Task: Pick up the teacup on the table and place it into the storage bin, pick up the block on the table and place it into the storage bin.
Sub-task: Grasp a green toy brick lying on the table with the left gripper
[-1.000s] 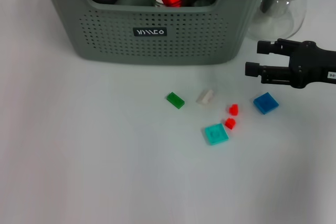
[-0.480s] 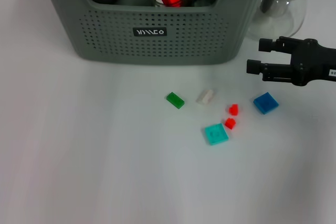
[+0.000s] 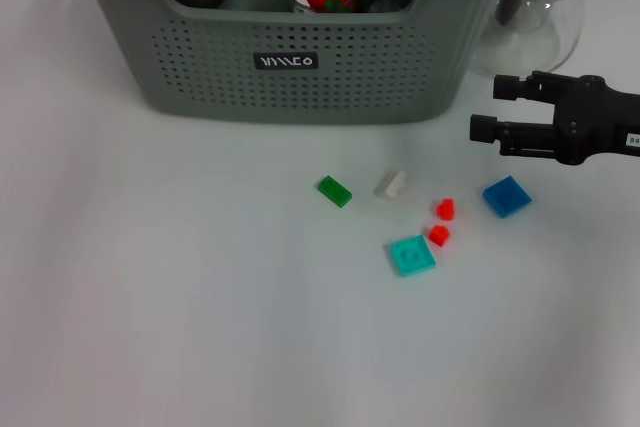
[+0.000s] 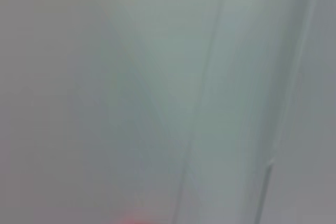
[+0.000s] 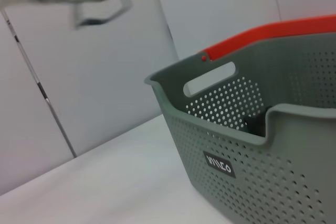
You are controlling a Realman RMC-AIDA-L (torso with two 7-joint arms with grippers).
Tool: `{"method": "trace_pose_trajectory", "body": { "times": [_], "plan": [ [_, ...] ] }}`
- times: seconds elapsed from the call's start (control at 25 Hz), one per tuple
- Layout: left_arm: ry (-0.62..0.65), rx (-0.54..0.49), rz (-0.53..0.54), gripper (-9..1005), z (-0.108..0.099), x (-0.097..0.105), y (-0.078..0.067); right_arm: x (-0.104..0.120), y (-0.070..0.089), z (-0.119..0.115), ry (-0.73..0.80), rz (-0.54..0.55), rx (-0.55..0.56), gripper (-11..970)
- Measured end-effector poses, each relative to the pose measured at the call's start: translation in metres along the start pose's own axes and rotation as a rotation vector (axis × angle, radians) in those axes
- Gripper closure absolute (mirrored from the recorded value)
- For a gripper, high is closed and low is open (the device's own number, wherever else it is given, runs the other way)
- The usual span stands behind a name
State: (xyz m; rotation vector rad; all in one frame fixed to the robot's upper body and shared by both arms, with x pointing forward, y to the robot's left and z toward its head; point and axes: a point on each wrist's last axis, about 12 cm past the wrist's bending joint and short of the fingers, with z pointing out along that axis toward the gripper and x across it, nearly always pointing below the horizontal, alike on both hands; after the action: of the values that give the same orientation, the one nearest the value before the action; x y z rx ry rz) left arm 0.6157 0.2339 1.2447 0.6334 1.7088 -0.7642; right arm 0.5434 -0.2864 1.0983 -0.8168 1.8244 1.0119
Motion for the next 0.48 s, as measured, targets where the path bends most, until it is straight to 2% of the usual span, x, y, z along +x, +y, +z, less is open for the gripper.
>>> {"method": "trace_pose_trajectory", "body": {
  "times": [0.08,0.16,0.24,0.36,0.48],
  "plan": [
    [-0.097,0.051,0.022,334,-0.042,0.024,0.0,0.0,0.0,0.0,0.001,-0.001,0.002,103],
    [-0.135,0.096,0.041,334,-0.07,0.052,0.0,0.0,0.0,0.0,0.003,0.004,0.002,103],
    [-0.146,0.126,0.075,333,-0.094,0.089,-0.001,0.0,-0.001,-0.001,0.004,0.016,0.004,103],
    [-0.119,0.157,0.115,334,-0.11,0.137,-0.01,-0.001,-0.001,-0.002,0.004,0.034,0.002,102],
    [-0.074,0.195,0.11,335,-0.102,0.183,-0.023,-0.002,-0.001,-0.003,0.003,0.038,0.004,102]
  ]
}}
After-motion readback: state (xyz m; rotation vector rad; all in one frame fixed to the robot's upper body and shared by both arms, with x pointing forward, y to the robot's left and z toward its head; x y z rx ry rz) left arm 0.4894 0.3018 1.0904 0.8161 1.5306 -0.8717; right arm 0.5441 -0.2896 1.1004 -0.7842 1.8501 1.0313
